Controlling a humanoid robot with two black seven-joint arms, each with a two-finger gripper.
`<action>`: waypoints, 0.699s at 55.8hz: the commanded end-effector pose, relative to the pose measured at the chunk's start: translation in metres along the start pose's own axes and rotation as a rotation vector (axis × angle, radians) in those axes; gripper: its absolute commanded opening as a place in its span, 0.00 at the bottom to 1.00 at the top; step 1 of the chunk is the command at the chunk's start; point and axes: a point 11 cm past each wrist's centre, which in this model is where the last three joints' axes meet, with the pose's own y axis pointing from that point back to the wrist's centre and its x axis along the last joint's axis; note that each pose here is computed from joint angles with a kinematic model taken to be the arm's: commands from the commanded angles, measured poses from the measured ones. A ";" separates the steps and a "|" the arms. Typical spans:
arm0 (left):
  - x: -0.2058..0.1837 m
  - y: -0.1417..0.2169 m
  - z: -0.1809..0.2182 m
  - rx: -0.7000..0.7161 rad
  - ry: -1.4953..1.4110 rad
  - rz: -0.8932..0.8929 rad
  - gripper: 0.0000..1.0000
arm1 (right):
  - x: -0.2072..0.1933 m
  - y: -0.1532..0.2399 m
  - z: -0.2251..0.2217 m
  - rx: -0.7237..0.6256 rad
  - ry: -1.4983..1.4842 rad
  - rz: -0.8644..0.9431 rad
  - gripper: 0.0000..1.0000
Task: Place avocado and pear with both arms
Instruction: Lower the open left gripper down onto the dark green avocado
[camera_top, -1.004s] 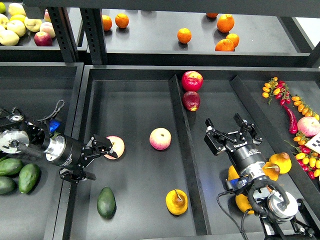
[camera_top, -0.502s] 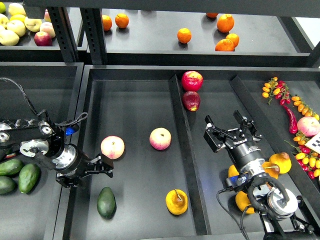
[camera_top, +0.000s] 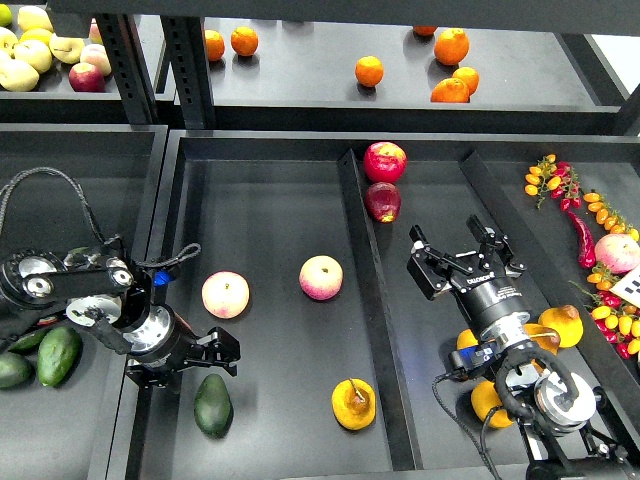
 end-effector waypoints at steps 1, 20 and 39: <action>-0.001 -0.007 0.007 0.013 -0.018 0.001 0.99 | -0.002 -0.001 0.000 -0.002 0.002 -0.004 1.00; -0.002 -0.019 0.004 0.064 -0.035 0.005 0.99 | -0.006 -0.004 0.000 -0.004 0.005 -0.014 1.00; -0.003 -0.024 -0.003 0.096 -0.041 0.005 0.99 | -0.014 -0.010 0.001 -0.014 0.013 -0.034 1.00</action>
